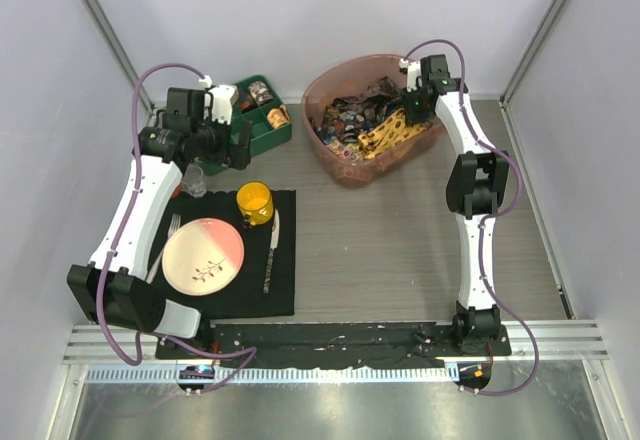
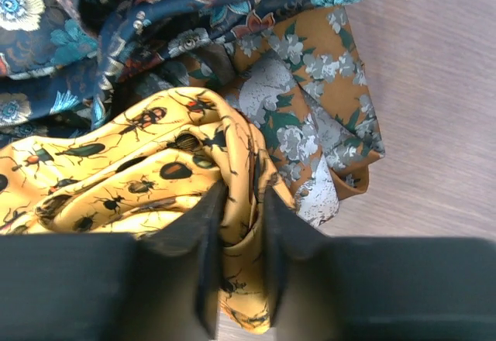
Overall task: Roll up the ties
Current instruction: Pick up the tie from the bin.
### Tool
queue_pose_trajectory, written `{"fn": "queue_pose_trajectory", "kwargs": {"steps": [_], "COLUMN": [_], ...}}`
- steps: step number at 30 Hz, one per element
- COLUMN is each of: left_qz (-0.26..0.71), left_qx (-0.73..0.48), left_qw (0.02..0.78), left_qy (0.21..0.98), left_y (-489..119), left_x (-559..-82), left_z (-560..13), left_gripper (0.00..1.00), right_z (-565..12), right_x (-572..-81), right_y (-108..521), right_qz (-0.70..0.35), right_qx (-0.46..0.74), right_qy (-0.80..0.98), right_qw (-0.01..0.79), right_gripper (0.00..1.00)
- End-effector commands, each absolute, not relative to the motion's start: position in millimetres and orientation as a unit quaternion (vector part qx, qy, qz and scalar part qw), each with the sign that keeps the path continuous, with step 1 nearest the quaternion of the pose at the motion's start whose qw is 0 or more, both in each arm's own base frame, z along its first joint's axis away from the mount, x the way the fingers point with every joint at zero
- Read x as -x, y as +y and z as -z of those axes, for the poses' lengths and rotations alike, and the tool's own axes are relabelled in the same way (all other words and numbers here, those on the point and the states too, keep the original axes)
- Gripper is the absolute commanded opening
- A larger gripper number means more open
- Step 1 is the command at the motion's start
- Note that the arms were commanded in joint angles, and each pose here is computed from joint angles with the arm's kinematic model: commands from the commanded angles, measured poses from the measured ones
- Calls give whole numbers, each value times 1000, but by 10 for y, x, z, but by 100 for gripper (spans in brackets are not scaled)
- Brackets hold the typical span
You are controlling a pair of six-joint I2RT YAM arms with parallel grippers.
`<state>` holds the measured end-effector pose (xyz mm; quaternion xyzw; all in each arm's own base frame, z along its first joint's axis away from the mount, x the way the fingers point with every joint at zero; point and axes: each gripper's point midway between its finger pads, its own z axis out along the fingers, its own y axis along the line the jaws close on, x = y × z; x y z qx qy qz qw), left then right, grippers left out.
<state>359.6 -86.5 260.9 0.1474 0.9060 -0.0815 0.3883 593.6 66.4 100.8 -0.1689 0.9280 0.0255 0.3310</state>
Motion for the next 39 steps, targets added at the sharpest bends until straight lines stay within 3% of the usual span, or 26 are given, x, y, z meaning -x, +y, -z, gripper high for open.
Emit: {"fn": "queue_pose_trajectory", "kwargs": {"steps": [1, 4, 6, 8, 15, 24, 30, 39], "left_qz": [82, 80, 85, 92, 100, 165, 213, 260], "left_qx": [-155, -154, -155, -159, -162, -207, -275, -347], "left_qw": [421, 423, 422, 422, 456, 536, 583, 491], "left_qy": [890, 889, 889, 888, 870, 801, 734, 756], "left_y": [-876, -866, -885, -910, -937, -1188, -1401, -1478], "left_x": [-3698, -3706, -3704, -3695, -3654, -3474, -3194, -2554], "left_z": [-2821, -2835, -2831, -2837, -2981, -3252, -3340, -2889], "left_gripper": [100, 100, 100, 100, 100, 100, 100, 100], "right_z": [-1619, -1949, -2274, -2545, -3609, -4602, -4425, -2729], "right_x": [-6035, -5997, -5946, -5922, -5554, -4464, -3346, -2179], "right_y": [773, 810, 854, 881, 1092, 1147, 968, 1084], "right_qz": [-37, -47, -59, -62, -126, -168, -132, -201], "right_qx": [177, 175, 173, 166, 155, 155, 220, 272], "right_qy": [901, 888, 875, 863, 807, 770, 797, 873], "right_qw": [395, 422, 448, 474, 556, 596, 547, 351], "right_gripper": [22, 17, 5, 0, 0, 0, 0, 1]}}
